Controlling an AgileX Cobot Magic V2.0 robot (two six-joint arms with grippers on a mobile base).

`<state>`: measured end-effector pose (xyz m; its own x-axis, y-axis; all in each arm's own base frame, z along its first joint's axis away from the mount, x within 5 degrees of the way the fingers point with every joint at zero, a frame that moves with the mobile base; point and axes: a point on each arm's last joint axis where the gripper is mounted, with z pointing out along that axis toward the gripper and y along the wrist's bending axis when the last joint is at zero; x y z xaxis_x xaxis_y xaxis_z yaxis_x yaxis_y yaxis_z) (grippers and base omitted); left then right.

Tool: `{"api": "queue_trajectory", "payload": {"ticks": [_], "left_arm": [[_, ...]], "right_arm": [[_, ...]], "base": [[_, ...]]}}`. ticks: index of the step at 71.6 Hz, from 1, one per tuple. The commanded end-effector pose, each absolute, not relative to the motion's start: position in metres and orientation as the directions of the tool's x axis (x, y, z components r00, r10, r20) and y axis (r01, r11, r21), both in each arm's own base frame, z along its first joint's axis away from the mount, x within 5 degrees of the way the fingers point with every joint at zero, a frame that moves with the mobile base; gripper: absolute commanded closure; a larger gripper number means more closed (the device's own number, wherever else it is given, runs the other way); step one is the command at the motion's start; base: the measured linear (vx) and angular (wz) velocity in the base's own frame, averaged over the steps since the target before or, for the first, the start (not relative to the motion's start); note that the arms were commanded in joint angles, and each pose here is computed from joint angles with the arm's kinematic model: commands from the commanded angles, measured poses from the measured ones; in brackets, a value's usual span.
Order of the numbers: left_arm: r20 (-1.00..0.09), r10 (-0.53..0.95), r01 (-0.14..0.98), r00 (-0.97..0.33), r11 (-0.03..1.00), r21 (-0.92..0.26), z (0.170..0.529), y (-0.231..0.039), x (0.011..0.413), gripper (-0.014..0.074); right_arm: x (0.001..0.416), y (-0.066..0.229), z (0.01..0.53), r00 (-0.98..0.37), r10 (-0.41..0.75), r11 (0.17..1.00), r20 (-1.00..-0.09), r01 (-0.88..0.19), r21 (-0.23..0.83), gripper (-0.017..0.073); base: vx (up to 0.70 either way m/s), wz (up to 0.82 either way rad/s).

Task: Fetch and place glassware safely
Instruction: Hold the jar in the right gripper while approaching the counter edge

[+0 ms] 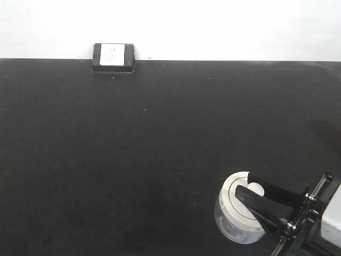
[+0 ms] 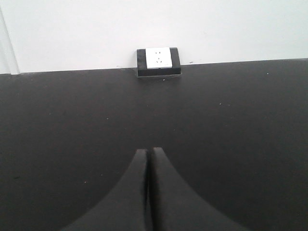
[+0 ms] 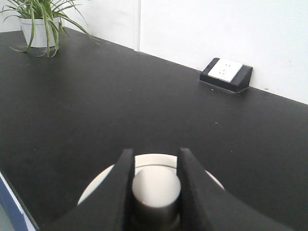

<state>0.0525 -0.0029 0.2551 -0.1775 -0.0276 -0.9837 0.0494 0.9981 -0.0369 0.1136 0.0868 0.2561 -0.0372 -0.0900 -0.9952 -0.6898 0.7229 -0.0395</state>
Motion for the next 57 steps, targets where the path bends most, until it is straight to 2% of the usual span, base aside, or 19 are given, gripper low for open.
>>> {"api": "queue_trajectory", "payload": {"ticks": [1, 57], "left_arm": [[-0.994, -0.039, 0.061, -0.098, 0.997, -0.046, 0.2685, -0.0035, 0.0535, 0.0601], [-0.994, -0.039, 0.060, -0.099, 0.997, -0.046, 0.2685, -0.0035, 0.0536, 0.0601]], "right_arm": [[0.1129, 0.0907, 0.2726, 0.029, -0.016, 0.695, -0.999, -0.718, -0.032, 0.0560], [0.1142, 0.0910, 0.2710, 0.020, -0.025, 0.698, -0.999, -0.716, -0.032, 0.0560]], "base": [[0.05, -0.07], [0.01, -0.02]]}}
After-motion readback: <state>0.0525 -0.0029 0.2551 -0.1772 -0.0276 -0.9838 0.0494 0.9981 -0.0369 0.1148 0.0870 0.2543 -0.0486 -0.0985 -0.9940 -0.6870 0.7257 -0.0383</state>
